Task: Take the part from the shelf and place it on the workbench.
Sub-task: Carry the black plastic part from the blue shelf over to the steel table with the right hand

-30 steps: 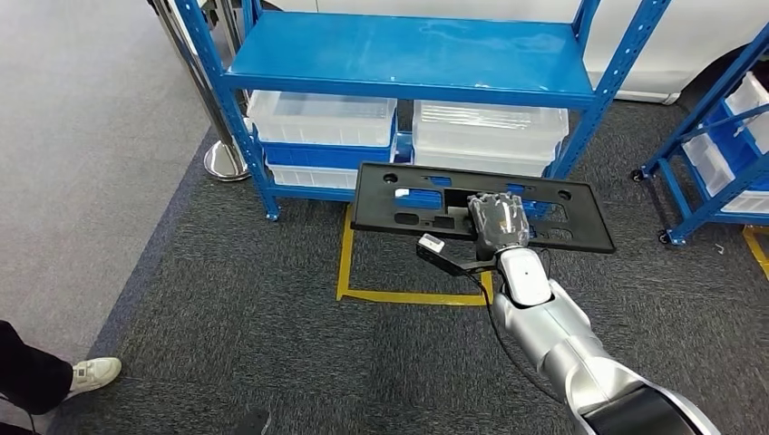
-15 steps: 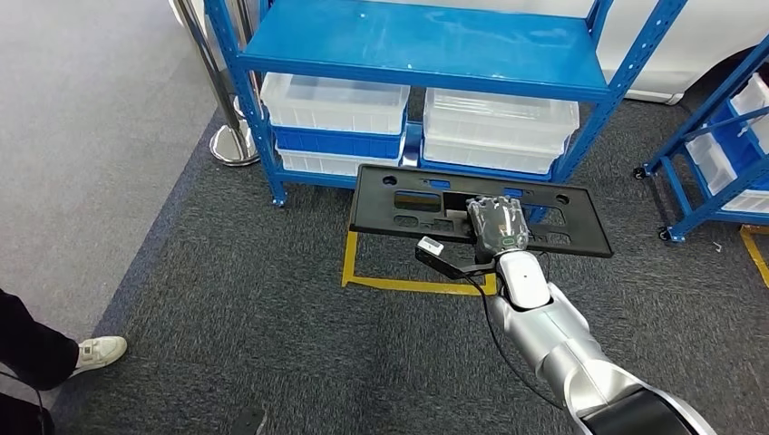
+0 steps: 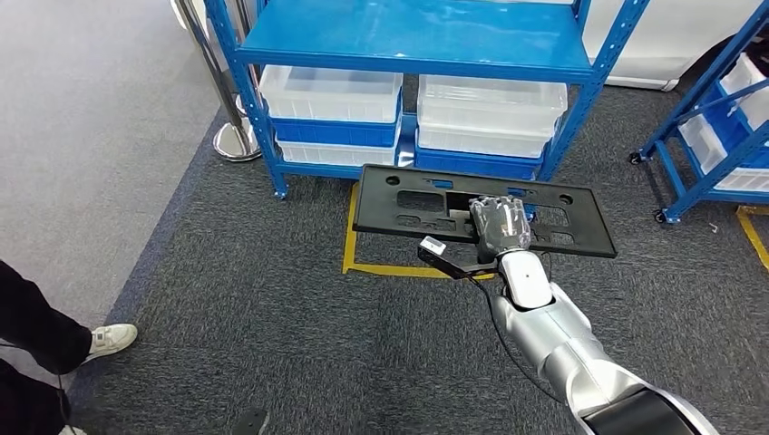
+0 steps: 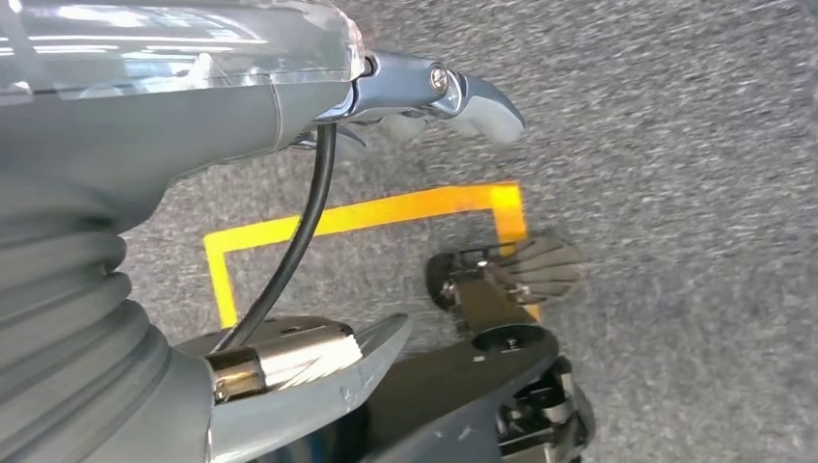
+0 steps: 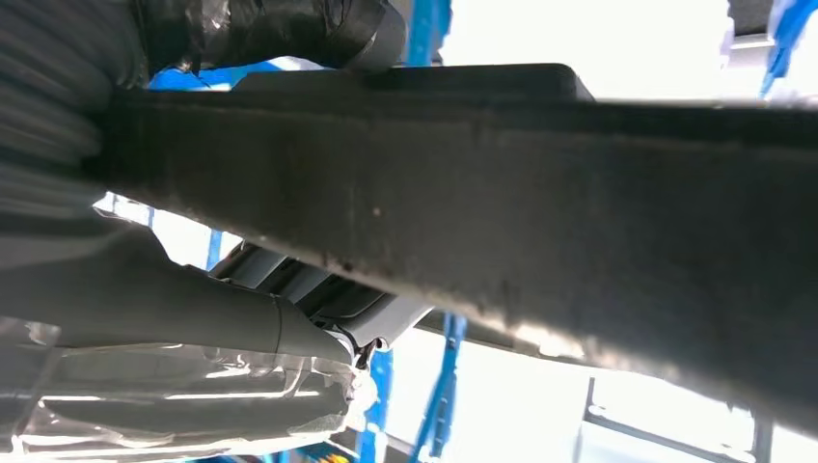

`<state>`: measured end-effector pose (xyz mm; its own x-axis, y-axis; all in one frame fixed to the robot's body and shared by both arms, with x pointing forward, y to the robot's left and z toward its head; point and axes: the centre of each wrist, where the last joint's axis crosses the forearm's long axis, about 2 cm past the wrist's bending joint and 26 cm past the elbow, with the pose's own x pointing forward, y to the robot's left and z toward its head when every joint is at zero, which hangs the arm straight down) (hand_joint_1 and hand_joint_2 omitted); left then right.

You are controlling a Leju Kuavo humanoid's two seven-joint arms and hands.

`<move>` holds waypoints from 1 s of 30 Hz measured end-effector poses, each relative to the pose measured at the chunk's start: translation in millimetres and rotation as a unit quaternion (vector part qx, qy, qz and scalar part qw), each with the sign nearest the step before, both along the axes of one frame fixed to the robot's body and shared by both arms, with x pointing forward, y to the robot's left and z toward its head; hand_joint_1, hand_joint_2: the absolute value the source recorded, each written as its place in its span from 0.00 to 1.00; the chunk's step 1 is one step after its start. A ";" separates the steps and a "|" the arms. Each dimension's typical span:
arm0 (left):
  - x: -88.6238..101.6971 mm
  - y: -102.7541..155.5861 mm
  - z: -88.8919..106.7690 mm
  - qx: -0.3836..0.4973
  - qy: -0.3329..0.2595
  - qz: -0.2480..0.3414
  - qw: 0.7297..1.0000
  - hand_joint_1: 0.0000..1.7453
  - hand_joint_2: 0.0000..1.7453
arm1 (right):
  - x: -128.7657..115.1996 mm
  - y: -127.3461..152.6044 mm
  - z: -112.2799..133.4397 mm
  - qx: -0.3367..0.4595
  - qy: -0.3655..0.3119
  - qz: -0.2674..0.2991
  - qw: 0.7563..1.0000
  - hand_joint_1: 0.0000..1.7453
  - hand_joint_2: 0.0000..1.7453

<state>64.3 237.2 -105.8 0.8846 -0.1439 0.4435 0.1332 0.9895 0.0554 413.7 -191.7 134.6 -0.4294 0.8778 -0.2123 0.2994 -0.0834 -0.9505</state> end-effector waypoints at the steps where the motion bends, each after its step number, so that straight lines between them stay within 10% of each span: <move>1: -0.1 0.0 0.0 0.000 0.000 0.000 1.000 0.00 1.00 | -0.1 0.2 -0.1 0.000 0.000 0.000 1.000 1.00 1.00; 30: -3.4 -0.1 -0.5 0.003 -0.003 -0.012 1.000 0.00 1.00 | -3.2 -3.9 -6.5 0.017 0.022 -0.014 1.000 1.00 1.00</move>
